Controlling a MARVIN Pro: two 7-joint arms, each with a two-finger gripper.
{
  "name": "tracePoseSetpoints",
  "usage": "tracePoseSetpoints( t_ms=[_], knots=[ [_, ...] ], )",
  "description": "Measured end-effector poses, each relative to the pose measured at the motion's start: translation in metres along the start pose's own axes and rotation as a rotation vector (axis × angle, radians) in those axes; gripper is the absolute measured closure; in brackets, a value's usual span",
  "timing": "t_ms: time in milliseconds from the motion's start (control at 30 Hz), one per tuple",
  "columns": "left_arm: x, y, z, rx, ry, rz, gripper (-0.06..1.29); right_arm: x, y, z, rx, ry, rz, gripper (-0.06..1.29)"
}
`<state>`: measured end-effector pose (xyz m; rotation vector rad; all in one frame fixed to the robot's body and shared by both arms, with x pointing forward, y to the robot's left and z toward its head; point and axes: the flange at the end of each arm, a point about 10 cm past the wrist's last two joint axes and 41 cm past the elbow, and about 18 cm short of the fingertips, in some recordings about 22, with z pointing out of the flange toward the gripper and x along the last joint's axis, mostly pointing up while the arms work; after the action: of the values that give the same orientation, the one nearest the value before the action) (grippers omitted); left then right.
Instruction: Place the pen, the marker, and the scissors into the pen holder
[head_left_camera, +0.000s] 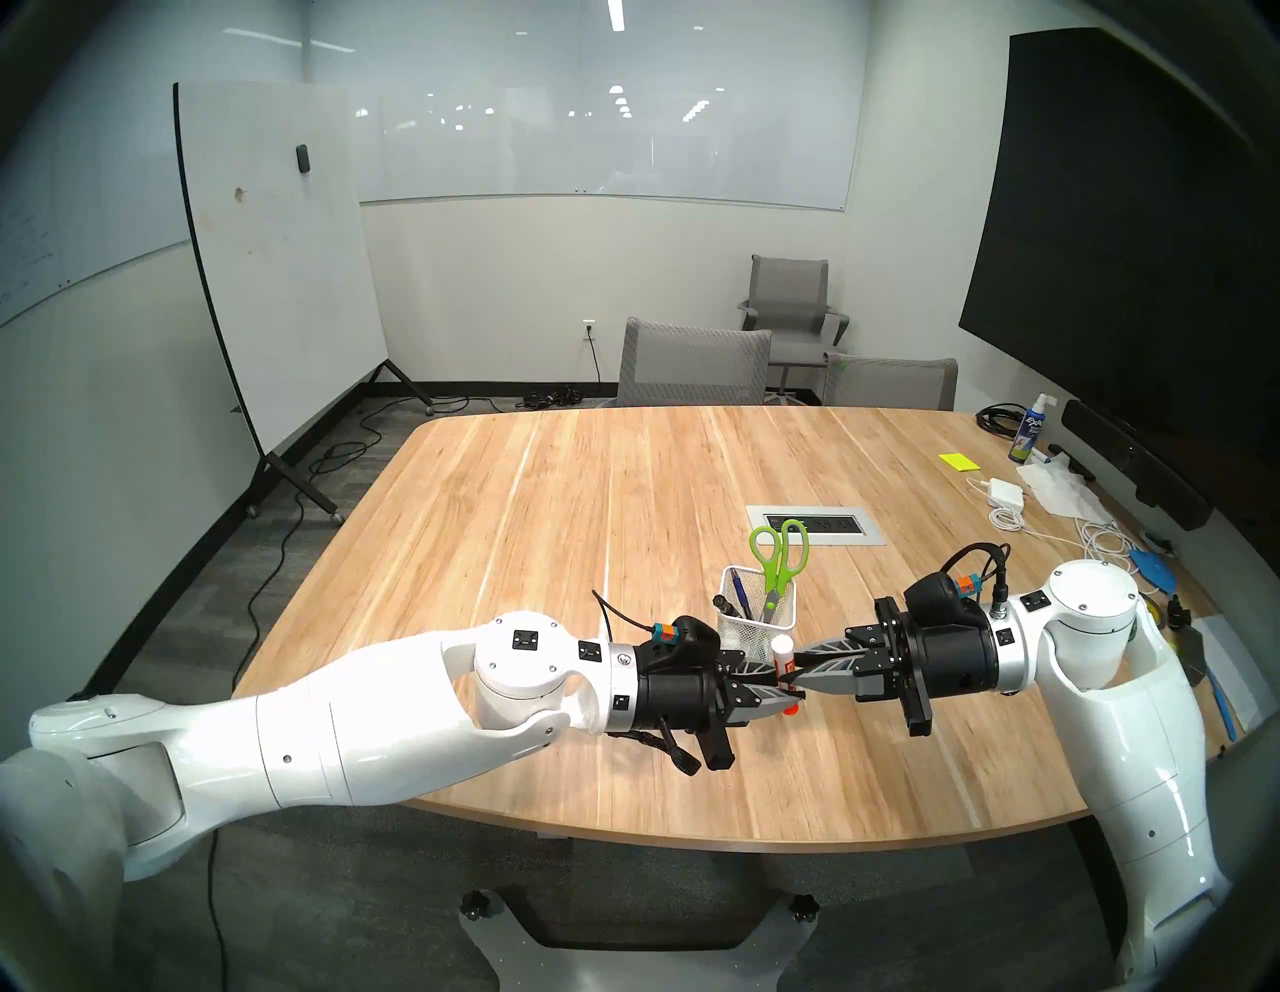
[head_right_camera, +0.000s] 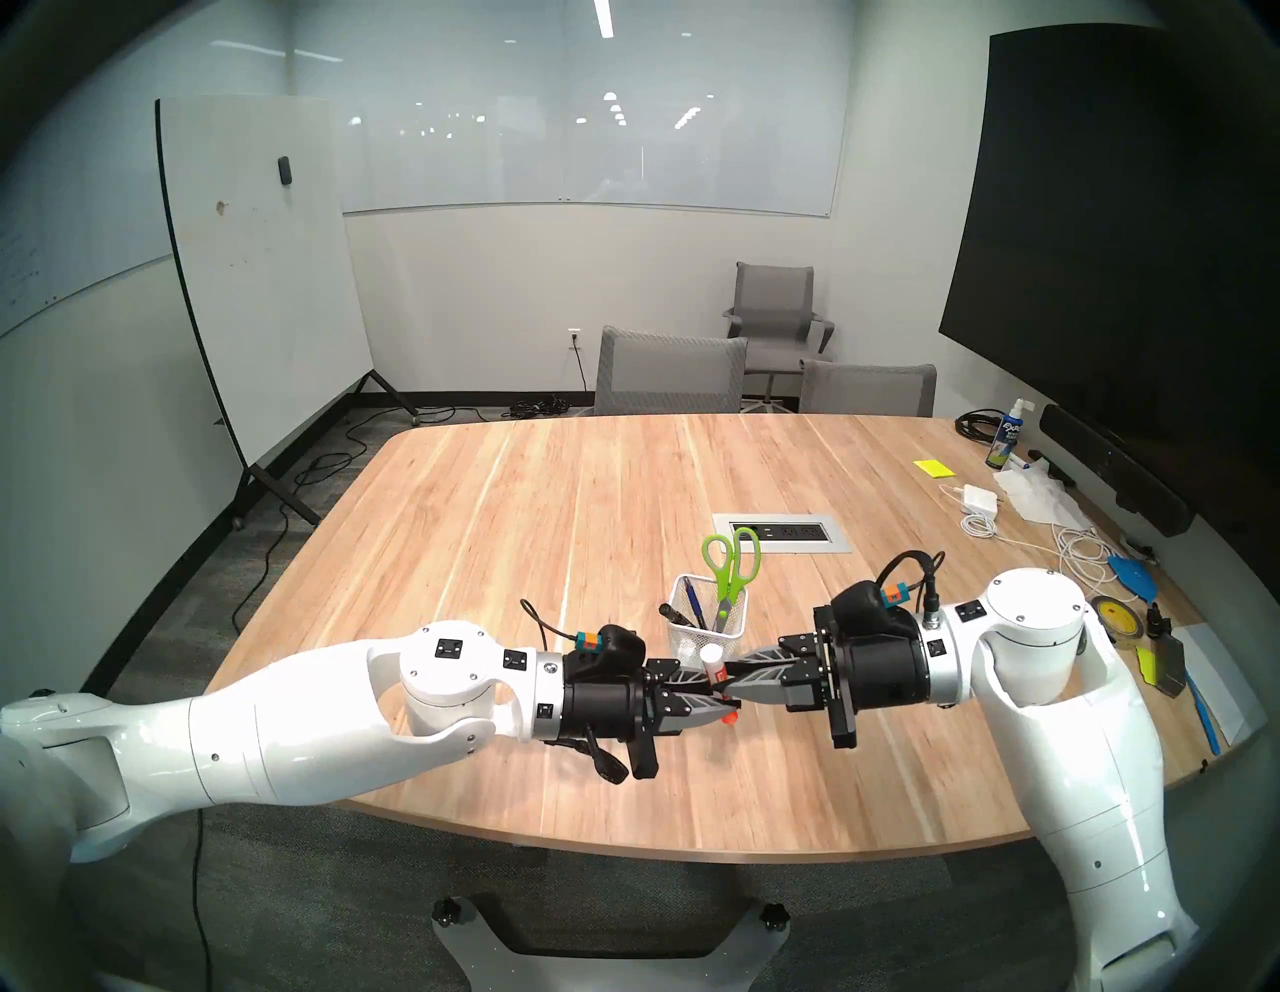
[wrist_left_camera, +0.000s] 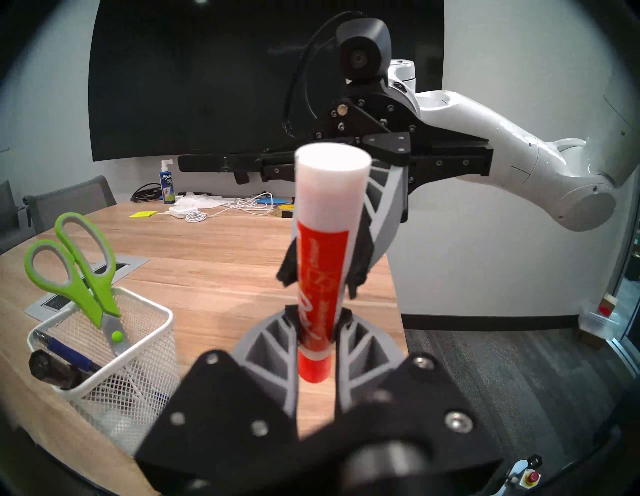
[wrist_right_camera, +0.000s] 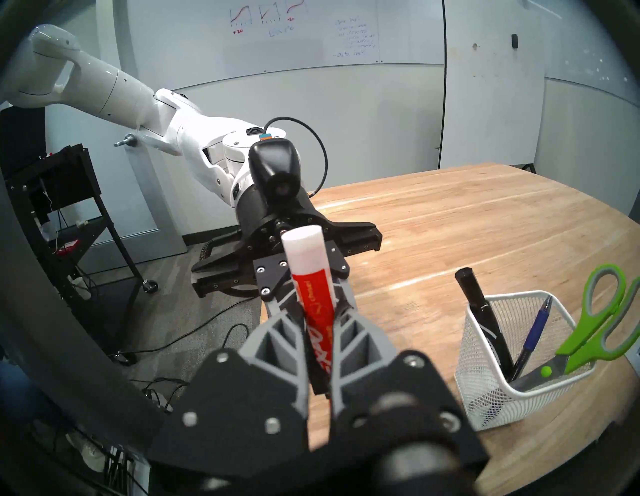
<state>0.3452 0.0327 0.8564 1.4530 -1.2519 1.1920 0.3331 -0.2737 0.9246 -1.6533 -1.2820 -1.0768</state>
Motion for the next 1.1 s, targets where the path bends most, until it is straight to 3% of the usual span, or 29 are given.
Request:
tracePoseSetpoints(
  t_ms=[67, 133, 600, 800, 833, 867, 1100],
  knots=[
    [-0.0006, 0.0001, 0.0007, 0.0, 0.001, -0.001, 1.08, -0.0008, -0.0001, 0.0001, -0.002, 0.0, 0.001, 1.09],
    [-0.0012, 0.0, 0.0012, 0.001, 0.003, -0.002, 1.08, -0.0016, -0.0002, 0.0001, -0.006, 0.0, 0.002, 1.16],
    [-0.0003, 0.0011, 0.0032, -0.002, 0.02, -0.013, 1.07, -0.0037, -0.0012, 0.0019, -0.025, 0.008, 0.013, 1.2],
    [0.001, 0.0023, 0.0039, -0.012, 0.025, -0.016, 0.28, -0.0037, -0.0004, 0.0024, -0.035, 0.01, 0.024, 1.21],
    [0.0012, 0.0026, 0.004, -0.014, 0.026, -0.017, 0.05, -0.0036, 0.0, 0.0023, -0.039, 0.01, 0.025, 1.22],
    [0.0012, 0.0028, 0.0041, -0.015, 0.026, -0.017, -0.01, -0.0034, 0.0004, 0.0022, -0.044, 0.01, 0.027, 1.22],
    [-0.001, 0.0067, 0.0041, -0.011, 0.025, -0.025, -0.01, -0.0027, 0.0037, 0.0016, -0.077, 0.007, 0.042, 1.22]
  ],
)
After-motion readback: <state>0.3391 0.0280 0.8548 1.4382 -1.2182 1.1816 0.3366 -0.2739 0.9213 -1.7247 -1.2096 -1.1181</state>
